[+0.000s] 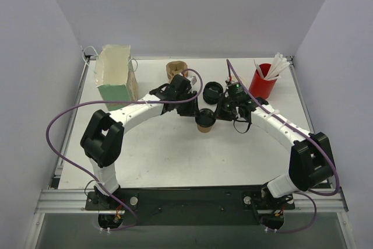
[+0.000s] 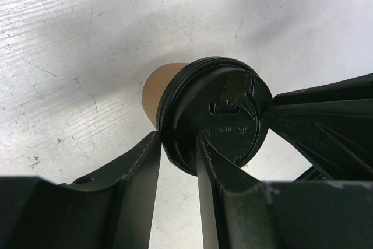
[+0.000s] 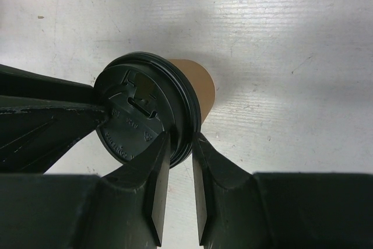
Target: Pack the takeout coffee
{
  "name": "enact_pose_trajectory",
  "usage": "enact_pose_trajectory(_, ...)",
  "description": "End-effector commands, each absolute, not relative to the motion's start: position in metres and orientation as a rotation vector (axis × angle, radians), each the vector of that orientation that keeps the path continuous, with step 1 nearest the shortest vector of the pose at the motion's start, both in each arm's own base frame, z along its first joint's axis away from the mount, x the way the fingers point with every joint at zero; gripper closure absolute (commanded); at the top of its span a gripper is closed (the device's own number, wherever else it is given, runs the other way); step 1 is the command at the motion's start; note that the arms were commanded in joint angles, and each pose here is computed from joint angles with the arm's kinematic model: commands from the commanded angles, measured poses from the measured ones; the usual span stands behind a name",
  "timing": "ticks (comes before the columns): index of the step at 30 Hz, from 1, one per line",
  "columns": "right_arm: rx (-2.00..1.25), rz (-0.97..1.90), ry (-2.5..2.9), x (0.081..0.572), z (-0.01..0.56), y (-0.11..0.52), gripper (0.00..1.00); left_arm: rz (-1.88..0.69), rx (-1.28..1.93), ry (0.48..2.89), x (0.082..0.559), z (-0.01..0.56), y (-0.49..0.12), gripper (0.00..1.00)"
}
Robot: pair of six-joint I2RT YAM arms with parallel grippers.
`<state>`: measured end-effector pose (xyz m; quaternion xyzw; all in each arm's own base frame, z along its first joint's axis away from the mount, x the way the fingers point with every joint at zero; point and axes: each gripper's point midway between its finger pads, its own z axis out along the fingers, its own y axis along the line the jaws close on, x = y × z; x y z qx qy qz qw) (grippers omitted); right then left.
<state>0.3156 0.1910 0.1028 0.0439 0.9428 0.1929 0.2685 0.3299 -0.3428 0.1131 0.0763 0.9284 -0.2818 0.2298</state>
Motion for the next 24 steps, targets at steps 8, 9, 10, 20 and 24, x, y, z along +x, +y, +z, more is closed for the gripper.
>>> enact_pose_trajectory(8,0.141,0.45,2.606,0.303,0.082,0.177,0.83,-0.742,0.218,2.548,0.333,0.12,-0.343,0.6)
enact_pose_trajectory(9,0.141,0.457,2.598,0.304,0.084,0.178,0.83,-0.742,0.218,2.548,0.334,0.12,-0.343,0.6)
enact_pose_trajectory(10,0.138,0.462,2.591,0.305,0.087,0.179,0.82,-0.742,0.218,2.55,0.333,0.12,-0.343,0.6)
enact_pose_trajectory(20,0.132,0.476,2.582,0.306,0.087,0.181,0.82,-0.737,0.217,2.554,0.333,0.118,-0.342,0.6)
enact_pose_trajectory(24,0.115,0.503,2.551,0.307,0.098,0.183,0.79,-0.734,0.216,2.557,0.332,0.116,-0.341,0.6)
